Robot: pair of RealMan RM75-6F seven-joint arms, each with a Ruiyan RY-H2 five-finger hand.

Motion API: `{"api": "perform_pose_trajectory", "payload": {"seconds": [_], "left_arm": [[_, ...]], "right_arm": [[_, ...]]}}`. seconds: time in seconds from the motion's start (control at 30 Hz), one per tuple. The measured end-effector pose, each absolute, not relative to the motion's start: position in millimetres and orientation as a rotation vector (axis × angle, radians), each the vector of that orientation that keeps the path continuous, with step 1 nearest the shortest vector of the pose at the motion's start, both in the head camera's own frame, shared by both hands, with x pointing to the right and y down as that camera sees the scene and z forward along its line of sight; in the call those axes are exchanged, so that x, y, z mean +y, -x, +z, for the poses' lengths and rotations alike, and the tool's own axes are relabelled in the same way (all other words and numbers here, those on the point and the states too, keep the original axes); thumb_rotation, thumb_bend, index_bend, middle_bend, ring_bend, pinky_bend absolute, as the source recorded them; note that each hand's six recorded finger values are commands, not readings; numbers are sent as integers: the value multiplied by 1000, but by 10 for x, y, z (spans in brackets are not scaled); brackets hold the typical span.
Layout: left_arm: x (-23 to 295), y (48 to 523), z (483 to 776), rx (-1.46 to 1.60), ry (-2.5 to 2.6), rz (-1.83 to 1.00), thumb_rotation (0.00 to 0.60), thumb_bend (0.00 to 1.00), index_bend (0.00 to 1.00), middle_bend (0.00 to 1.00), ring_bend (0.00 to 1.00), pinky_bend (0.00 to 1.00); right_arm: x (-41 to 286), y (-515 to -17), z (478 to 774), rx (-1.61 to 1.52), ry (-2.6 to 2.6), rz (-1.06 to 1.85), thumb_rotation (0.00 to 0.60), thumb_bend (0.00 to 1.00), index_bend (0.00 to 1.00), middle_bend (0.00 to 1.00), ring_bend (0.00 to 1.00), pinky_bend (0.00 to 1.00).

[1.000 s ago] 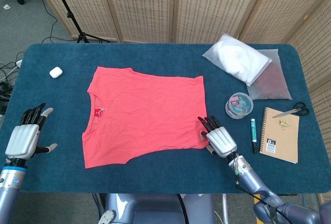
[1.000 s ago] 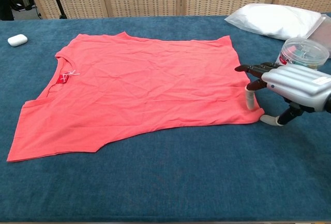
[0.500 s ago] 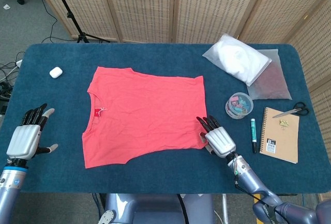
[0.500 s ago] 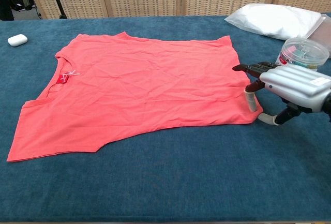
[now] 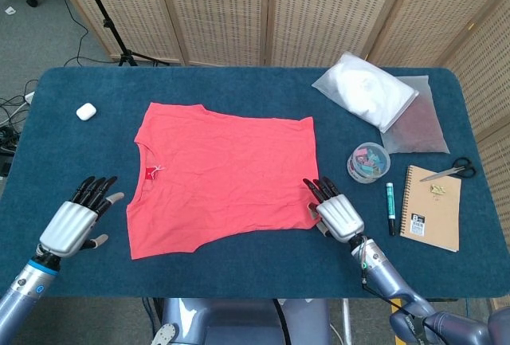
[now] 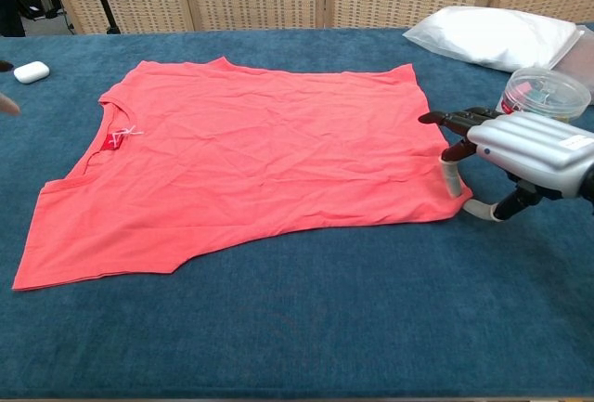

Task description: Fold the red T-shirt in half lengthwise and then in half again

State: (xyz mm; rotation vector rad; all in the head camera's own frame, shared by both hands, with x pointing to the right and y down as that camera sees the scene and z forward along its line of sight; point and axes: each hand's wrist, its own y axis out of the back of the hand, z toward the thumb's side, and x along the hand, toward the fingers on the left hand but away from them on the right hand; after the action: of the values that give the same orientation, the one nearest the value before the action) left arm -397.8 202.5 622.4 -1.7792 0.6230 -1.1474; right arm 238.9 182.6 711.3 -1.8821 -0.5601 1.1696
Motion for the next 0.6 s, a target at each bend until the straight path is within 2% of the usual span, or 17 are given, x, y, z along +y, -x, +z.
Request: {"api": "perform_pose_trajectory", "payload": {"seconds": [0.33, 0.6], "left_arm": [[2332, 3948, 6613, 502, 1875, -1075, 600, 89, 330, 0, 0, 0], [2496, 3862, 6715, 483, 1922, -1012, 600, 123, 354, 0, 0, 0]], "right_arm": [[1799, -2406, 7115, -567, 1880, 1181, 600, 414, 547, 0, 0, 0], [1784, -2417, 7110, -573, 1878, 1185, 600, 414, 547, 0, 0, 0]]}}
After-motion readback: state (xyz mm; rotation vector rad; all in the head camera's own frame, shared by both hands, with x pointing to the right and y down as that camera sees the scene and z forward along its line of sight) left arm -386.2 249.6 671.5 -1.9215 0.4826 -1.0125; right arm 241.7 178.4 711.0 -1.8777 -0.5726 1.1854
